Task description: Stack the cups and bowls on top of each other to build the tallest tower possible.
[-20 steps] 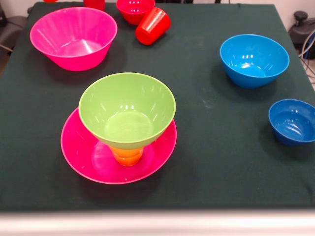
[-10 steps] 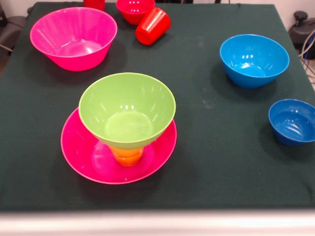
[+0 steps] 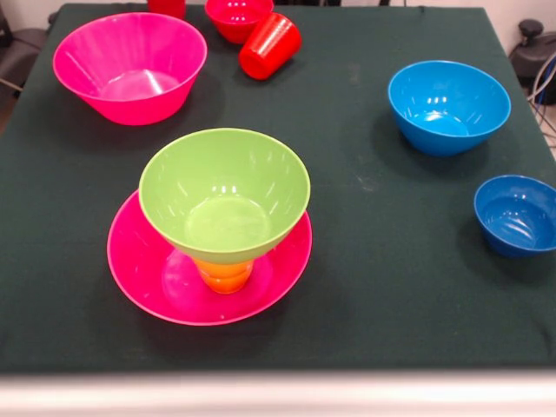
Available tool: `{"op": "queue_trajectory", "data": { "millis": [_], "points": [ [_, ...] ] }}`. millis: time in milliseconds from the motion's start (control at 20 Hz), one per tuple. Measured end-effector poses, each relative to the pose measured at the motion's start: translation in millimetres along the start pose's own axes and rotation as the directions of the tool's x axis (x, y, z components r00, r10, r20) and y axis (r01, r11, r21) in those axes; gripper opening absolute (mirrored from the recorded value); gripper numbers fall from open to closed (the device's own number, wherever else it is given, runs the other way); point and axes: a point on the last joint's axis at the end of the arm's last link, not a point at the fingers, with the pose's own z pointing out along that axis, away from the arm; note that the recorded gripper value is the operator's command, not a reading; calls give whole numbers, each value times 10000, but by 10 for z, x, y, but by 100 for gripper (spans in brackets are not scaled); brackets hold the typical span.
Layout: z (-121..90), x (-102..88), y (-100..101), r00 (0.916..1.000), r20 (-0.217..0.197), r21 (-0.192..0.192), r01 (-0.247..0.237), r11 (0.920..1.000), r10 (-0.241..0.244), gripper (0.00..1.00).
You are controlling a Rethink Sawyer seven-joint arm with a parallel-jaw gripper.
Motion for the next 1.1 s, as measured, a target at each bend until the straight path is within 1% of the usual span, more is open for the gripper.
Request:
{"op": "queue_trajectory", "data": {
  "millis": [50, 350, 450, 500, 700, 750, 900, 1100],
  "points": [
    [-24, -66, 73, 10000, 47, -70, 73, 9999, -73, 0],
    [-60, -239, 285, 9993, 138, -251, 338, 9991, -335, 0],
    [-67, -263, 312, 9992, 157, -285, 359, 9989, -355, 0],
    [-89, -315, 350, 9991, 213, -343, 374, 9987, -367, 0],
    [-130, -413, 393, 9987, 321, -341, 411, 9986, -400, 0],
    [-168, -506, 425, 9980, 427, -291, 471, 9985, -458, 0],
    [-232, -674, 493, 9965, 615, -216, 582, 9981, -568, 0],
    [-344, -956, 632, 9930, 935, -158, 743, 9971, -725, 0]
  ]
}}
